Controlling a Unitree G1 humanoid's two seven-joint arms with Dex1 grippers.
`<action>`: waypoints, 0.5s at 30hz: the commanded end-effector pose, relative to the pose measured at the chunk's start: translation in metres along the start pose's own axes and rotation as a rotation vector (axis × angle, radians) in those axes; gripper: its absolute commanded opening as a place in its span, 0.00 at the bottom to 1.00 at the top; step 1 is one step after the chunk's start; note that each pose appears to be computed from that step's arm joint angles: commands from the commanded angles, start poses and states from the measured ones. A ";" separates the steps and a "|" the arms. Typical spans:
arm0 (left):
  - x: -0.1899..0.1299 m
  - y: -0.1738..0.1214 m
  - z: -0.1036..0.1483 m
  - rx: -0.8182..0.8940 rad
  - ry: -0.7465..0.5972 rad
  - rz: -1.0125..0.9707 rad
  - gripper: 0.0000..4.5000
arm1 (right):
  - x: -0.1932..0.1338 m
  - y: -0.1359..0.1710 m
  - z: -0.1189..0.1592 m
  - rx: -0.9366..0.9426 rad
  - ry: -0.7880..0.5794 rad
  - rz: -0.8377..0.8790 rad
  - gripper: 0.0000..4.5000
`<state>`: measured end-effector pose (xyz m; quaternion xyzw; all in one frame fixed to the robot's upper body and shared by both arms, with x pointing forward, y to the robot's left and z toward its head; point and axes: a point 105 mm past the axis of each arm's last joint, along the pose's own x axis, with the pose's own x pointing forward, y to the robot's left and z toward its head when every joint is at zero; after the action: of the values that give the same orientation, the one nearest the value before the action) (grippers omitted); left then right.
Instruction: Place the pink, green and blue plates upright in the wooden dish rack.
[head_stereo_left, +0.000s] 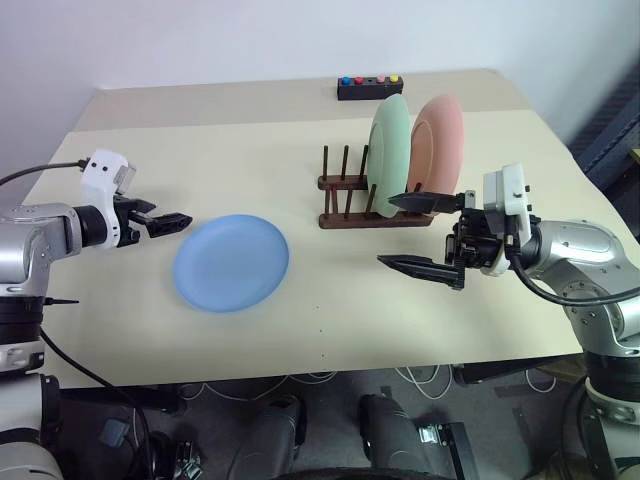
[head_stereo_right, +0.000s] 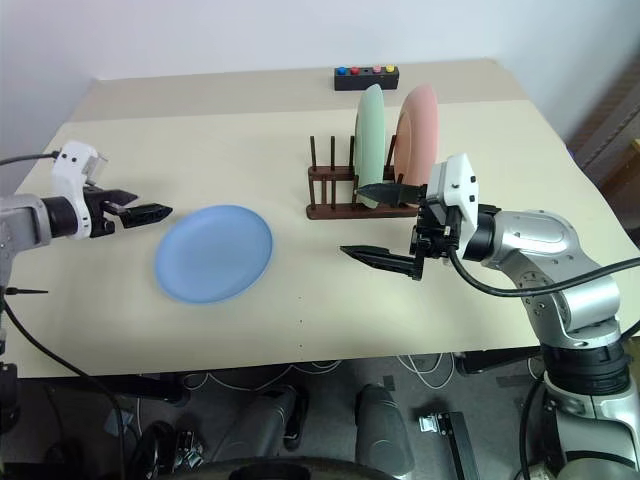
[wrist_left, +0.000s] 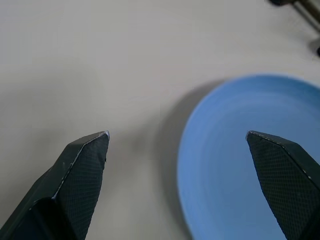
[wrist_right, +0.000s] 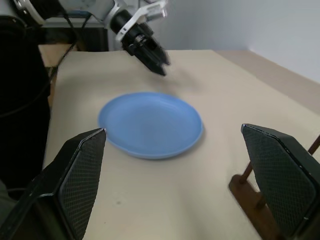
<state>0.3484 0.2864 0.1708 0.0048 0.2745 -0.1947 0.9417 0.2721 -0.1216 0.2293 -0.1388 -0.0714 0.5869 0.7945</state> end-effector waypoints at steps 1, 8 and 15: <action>-0.003 0.006 -0.007 -0.087 0.048 0.025 1.00 | 0.002 -0.005 0.009 -0.067 -0.023 -0.014 0.98; 0.011 -0.016 -0.023 -0.200 0.105 -0.061 1.00 | 0.004 -0.011 0.005 -0.094 -0.017 -0.043 0.98; 0.008 -0.009 -0.036 -0.264 0.256 -0.006 1.00 | 0.004 -0.013 0.003 -0.103 -0.016 -0.065 0.98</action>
<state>0.3321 0.2705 0.1263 -0.1002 0.4164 -0.1718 0.8872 0.2860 -0.1223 0.2261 -0.1646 -0.0867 0.5609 0.8067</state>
